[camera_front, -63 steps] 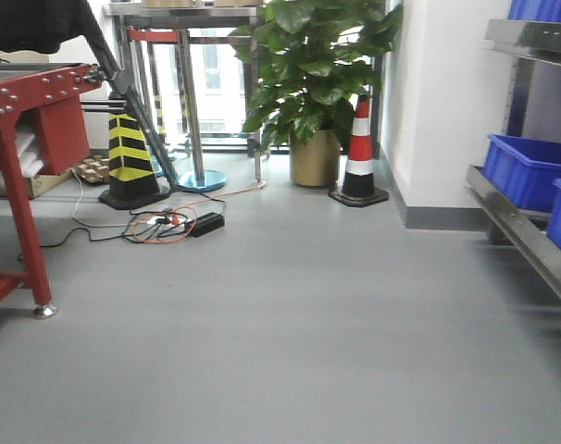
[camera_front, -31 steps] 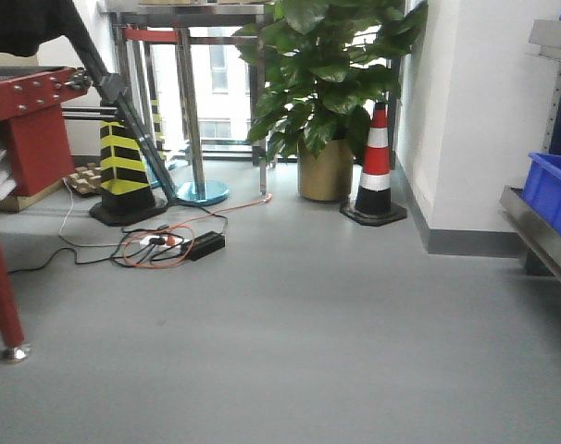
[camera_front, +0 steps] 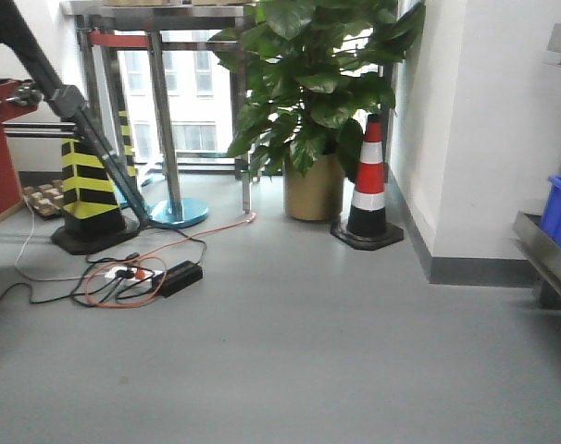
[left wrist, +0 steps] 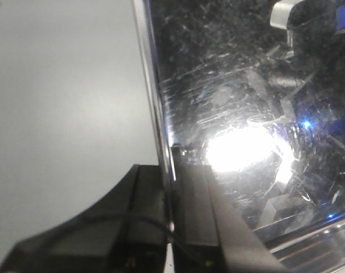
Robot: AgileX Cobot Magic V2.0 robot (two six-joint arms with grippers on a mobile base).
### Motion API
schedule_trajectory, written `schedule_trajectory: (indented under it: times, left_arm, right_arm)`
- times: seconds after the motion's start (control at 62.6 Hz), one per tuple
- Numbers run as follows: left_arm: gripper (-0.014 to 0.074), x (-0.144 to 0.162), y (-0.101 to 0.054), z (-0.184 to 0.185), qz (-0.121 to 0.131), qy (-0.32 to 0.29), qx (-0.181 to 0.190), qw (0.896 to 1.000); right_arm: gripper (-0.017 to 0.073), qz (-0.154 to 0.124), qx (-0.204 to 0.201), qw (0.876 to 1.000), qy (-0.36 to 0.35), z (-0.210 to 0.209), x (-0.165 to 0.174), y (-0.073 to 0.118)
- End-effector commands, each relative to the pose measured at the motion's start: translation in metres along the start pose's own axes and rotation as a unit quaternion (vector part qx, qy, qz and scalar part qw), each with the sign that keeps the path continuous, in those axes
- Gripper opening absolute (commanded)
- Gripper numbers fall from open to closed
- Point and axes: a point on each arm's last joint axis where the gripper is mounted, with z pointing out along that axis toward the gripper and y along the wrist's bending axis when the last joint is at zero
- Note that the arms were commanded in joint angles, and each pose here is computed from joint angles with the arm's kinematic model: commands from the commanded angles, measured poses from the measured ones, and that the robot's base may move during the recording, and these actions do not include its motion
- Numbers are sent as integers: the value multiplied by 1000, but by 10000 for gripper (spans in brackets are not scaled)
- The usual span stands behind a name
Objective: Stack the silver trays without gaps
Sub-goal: 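Turn the base past the cone and drive to the other shelf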
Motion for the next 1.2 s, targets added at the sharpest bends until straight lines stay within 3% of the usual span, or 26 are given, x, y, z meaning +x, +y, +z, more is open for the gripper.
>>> schedule_trajectory:
  times: [0.0,1.183]
  left_arm:
    - [-41,-4,1,-23,7,-42,9,999]
    - [-41,-4,2,-23,7,-44,8,999]
  right_arm:
    - [65,-21,12,999,-48,-19,-6,-5]
    - [65,-21,12,999,-48,-19,-6,-5]
